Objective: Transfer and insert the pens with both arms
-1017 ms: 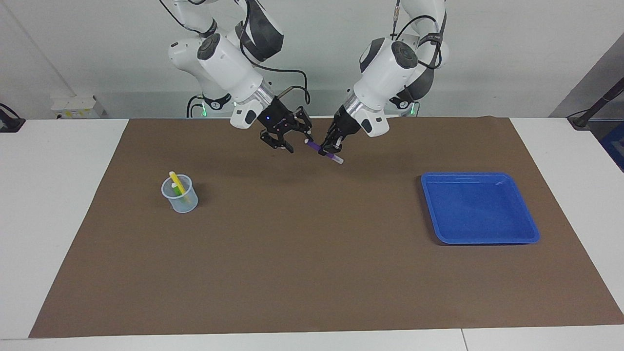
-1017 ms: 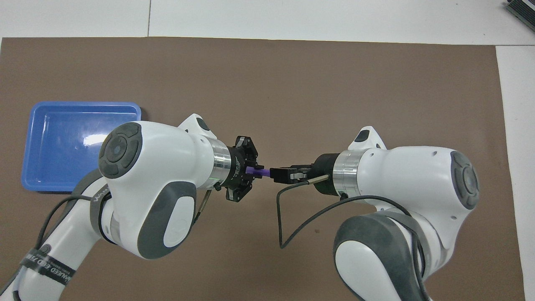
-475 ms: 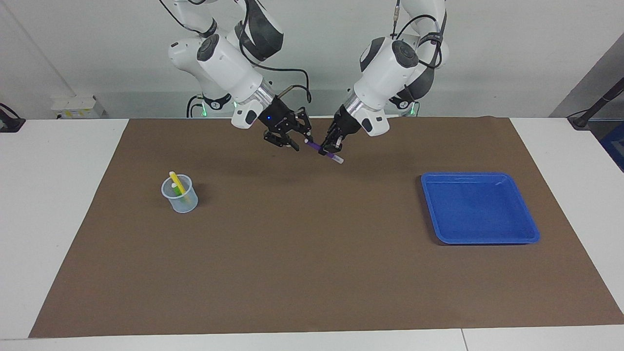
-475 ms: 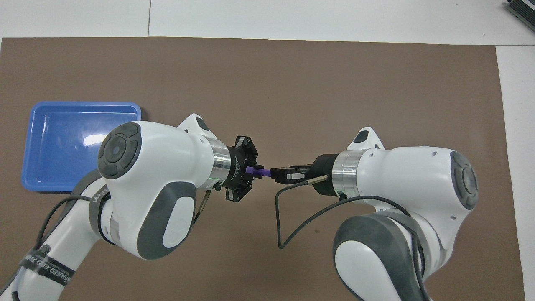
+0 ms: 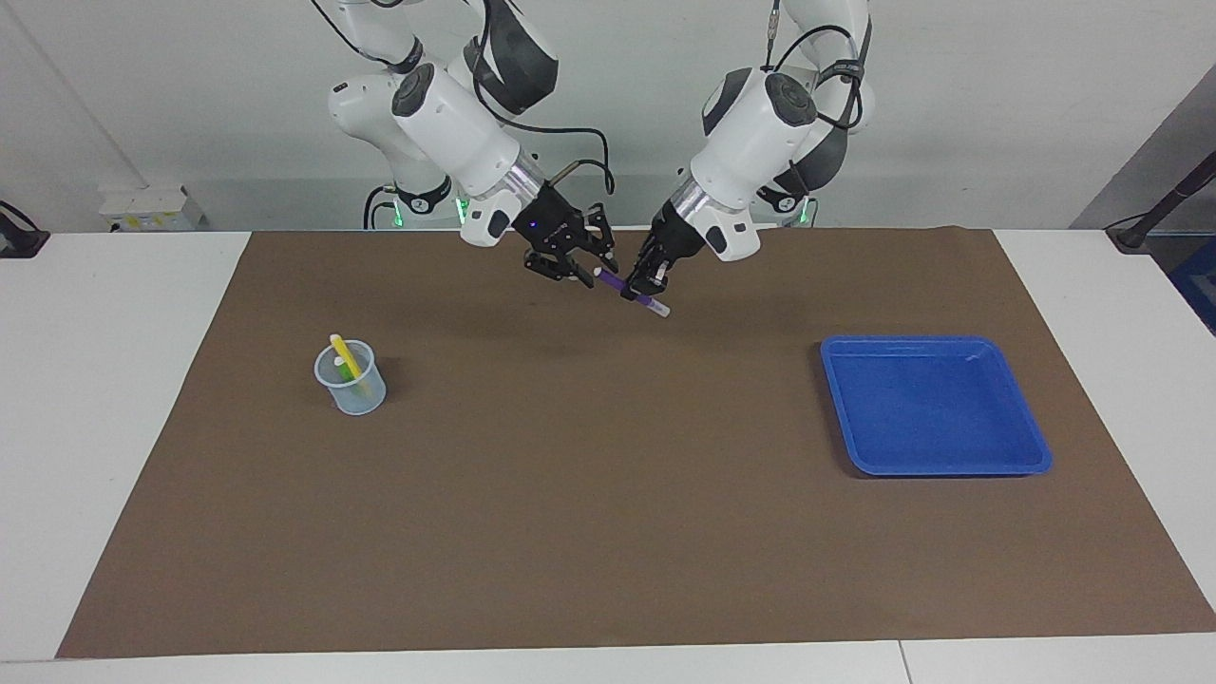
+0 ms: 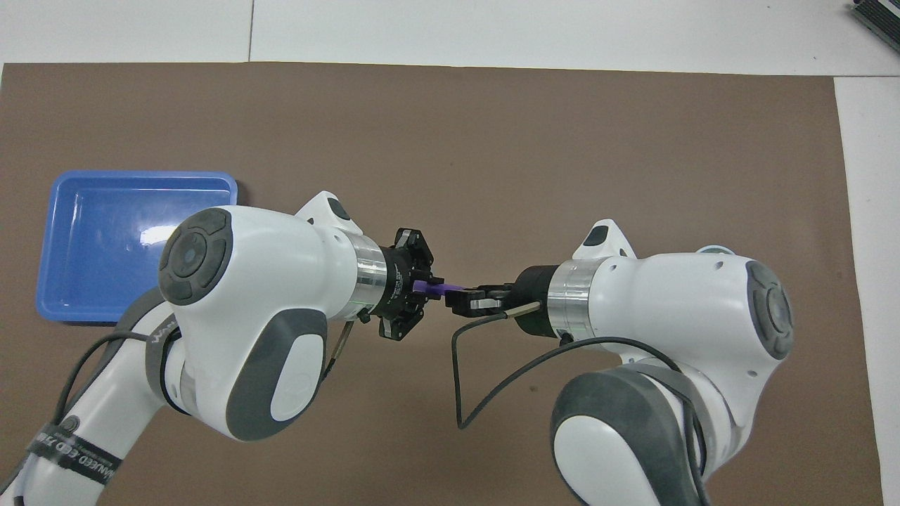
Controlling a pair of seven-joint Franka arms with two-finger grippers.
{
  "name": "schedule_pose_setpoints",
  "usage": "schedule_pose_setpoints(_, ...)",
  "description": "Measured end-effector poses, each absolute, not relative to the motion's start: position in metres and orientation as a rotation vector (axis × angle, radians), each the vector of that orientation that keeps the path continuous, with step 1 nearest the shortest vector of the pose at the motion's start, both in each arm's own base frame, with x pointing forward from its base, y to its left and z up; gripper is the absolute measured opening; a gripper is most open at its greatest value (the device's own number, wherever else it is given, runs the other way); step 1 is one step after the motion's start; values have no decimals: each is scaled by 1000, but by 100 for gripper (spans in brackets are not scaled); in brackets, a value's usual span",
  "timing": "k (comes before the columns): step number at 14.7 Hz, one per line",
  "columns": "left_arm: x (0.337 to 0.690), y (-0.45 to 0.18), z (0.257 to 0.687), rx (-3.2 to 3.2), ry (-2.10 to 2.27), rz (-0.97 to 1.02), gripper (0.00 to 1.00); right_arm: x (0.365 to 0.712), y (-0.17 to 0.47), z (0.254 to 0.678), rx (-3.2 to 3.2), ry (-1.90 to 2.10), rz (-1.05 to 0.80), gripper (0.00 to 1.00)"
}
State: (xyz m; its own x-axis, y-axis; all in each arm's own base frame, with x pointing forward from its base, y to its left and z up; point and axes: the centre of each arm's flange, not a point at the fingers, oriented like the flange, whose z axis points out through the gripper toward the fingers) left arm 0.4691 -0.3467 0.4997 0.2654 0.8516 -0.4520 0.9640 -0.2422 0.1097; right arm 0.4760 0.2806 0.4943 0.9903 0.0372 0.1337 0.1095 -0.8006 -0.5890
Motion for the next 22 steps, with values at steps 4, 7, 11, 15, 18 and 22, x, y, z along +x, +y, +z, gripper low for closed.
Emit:
schedule_pose_setpoints(4, 469, -346, 499, 2179, 1654, -426, 17, 475, 282, 496, -2486, -97, -149, 21)
schedule_pose_setpoints(7, 469, -346, 499, 2179, 1654, -426, 17, 475, 282, 496, -2486, -92, -148, 21)
schedule_pose_setpoints(11, 469, -346, 499, 2180, 1652, -426, 17, 475, 282, 496, -2486, -92, -146, 21)
schedule_pose_setpoints(15, 468, -347, 501, 2186, 1639, -423, 25, 476, 282, 500, -2493, -114, -112, 20)
schedule_pose_setpoints(18, 466, -346, 508, 2181, 1632, -414, 56, 480, 276, 510, -2508, -108, -83, 19)
schedule_pose_setpoints(22, 480, -323, 512, 2135, 1673, -394, 99, 482, 269, 509, -2544, -134, -69, 19)
